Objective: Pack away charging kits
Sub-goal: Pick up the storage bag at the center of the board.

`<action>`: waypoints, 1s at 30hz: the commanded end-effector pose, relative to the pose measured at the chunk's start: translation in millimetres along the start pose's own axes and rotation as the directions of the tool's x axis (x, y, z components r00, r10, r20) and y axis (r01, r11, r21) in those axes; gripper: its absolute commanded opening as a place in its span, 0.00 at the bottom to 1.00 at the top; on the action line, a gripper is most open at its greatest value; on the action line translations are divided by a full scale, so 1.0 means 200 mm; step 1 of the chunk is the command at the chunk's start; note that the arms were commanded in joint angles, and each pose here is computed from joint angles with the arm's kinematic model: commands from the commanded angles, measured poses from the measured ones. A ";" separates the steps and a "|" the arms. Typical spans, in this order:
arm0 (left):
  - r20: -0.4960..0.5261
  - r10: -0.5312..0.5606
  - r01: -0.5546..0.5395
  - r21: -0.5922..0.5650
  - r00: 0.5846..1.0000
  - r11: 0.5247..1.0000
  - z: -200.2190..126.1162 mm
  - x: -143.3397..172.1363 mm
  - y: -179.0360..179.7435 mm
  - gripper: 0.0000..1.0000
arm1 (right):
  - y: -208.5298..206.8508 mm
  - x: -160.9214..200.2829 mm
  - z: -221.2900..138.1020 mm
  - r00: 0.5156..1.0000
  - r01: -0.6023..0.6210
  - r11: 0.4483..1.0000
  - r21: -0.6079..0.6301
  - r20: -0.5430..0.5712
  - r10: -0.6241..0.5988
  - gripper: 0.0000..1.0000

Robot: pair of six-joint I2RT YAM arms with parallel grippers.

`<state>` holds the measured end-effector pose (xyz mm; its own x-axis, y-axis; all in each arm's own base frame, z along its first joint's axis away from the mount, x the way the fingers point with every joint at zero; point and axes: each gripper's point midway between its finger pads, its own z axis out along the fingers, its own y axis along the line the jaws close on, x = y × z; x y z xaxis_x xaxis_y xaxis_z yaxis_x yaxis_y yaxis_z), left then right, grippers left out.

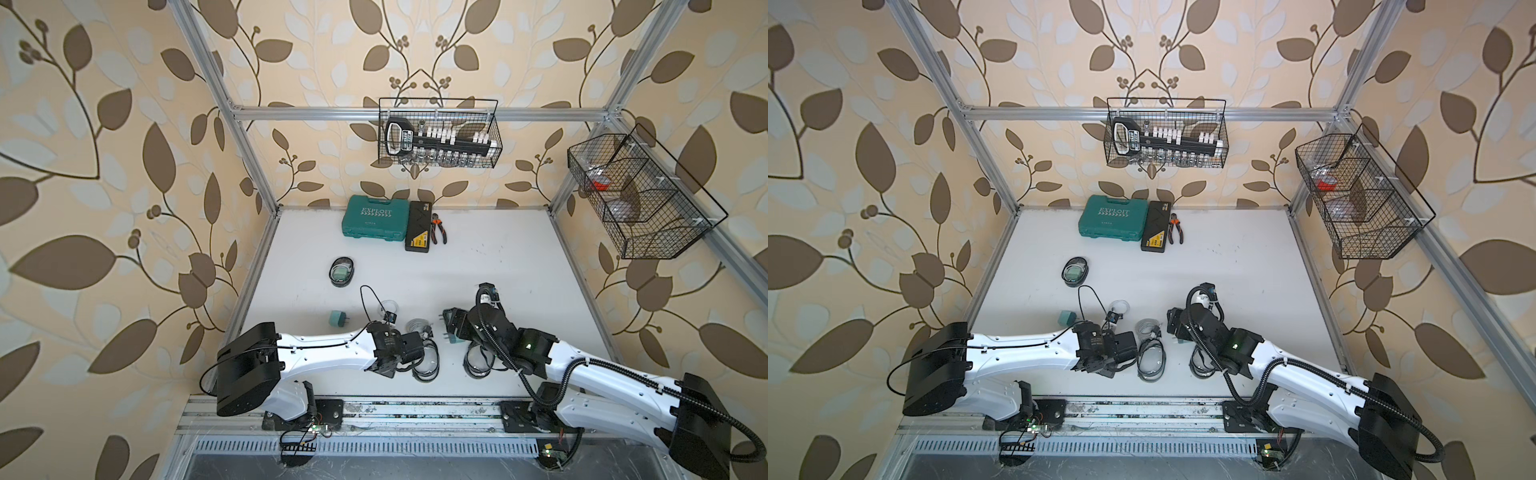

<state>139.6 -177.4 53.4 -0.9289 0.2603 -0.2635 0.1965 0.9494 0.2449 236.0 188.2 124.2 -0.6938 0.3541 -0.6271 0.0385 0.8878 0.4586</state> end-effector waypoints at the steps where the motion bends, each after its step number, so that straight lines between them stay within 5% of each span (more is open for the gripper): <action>1: 0.011 -0.003 0.004 -0.095 1.000 0.995 -0.01 -0.02 0.05 0.72 | -0.02 0.02 0.00 1.000 -0.013 1.000 -0.004 -0.009 0.013 0.90; 10: -0.004 0.016 -0.017 -0.160 1.000 0.987 0.02 -0.05 0.03 0.66 | -0.03 0.02 -0.02 1.000 -0.017 1.000 -0.010 0.001 0.017 0.90; 20: -0.014 0.038 -0.039 -0.177 0.999 0.983 0.05 -0.06 -0.01 0.22 | -0.04 0.02 -0.02 1.000 -0.016 1.000 -0.008 0.003 0.016 0.90; 23: -0.016 0.036 -0.038 -0.197 0.999 0.980 0.05 -0.07 0.00 0.22 | -0.05 0.02 -0.02 1.000 -0.014 1.000 -0.008 0.003 0.014 0.90; 30: -0.041 0.045 -0.054 -0.266 0.998 0.962 0.06 -0.09 0.04 0.46 | -0.04 0.02 -0.02 1.000 -0.014 1.000 -0.009 0.004 0.015 0.90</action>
<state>156.0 -179.1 39.6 -0.9327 0.2896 -0.2147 0.1709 0.8795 0.4441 231.6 183.7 125.0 -0.6881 0.3630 -0.6283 0.0317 0.8801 0.4738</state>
